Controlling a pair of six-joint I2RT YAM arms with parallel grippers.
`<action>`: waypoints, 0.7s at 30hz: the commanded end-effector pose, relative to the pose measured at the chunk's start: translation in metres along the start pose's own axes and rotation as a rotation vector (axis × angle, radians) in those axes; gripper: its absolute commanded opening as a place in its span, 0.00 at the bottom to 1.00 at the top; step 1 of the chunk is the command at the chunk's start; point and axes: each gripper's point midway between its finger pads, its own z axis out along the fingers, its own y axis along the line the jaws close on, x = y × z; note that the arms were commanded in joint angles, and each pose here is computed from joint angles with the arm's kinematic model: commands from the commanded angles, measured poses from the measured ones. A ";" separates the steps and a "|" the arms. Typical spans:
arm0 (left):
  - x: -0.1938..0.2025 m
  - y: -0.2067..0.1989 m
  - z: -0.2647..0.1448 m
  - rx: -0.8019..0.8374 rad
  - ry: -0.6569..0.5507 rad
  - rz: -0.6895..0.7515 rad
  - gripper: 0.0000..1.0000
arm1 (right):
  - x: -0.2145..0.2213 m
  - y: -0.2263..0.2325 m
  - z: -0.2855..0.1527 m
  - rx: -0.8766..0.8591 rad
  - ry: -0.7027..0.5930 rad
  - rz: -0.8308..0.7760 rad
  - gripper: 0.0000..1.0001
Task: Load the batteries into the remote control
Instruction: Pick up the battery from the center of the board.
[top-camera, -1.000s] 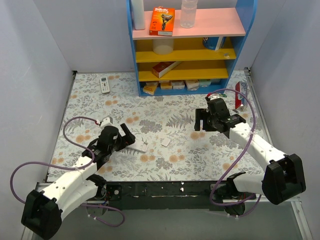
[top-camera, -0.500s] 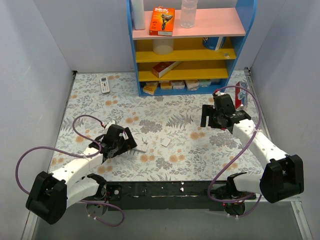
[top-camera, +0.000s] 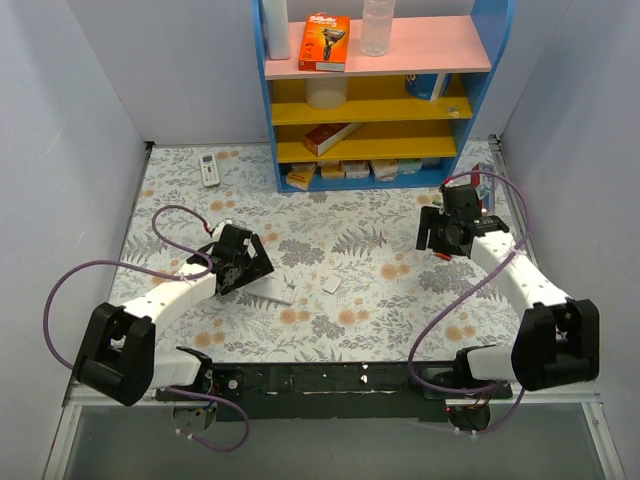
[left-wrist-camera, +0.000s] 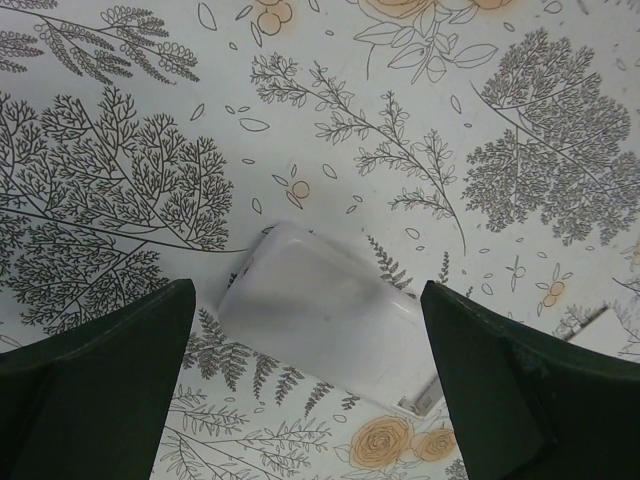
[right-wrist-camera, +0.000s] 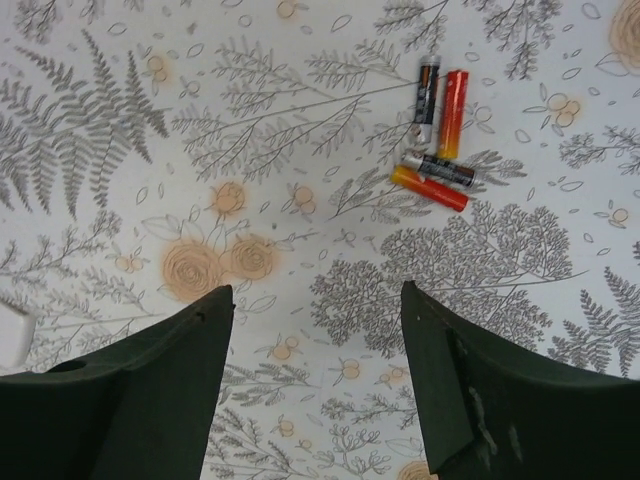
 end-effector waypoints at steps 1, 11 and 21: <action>-0.008 -0.008 0.000 0.015 0.006 0.053 0.98 | -0.033 -0.011 0.014 0.051 -0.010 0.025 0.70; 0.009 -0.010 0.001 0.066 0.066 0.080 0.98 | -0.049 -0.061 0.057 0.177 0.076 0.089 0.52; 0.004 -0.019 -0.002 0.102 0.065 0.106 0.98 | -0.038 -0.099 0.066 0.123 0.109 0.210 0.53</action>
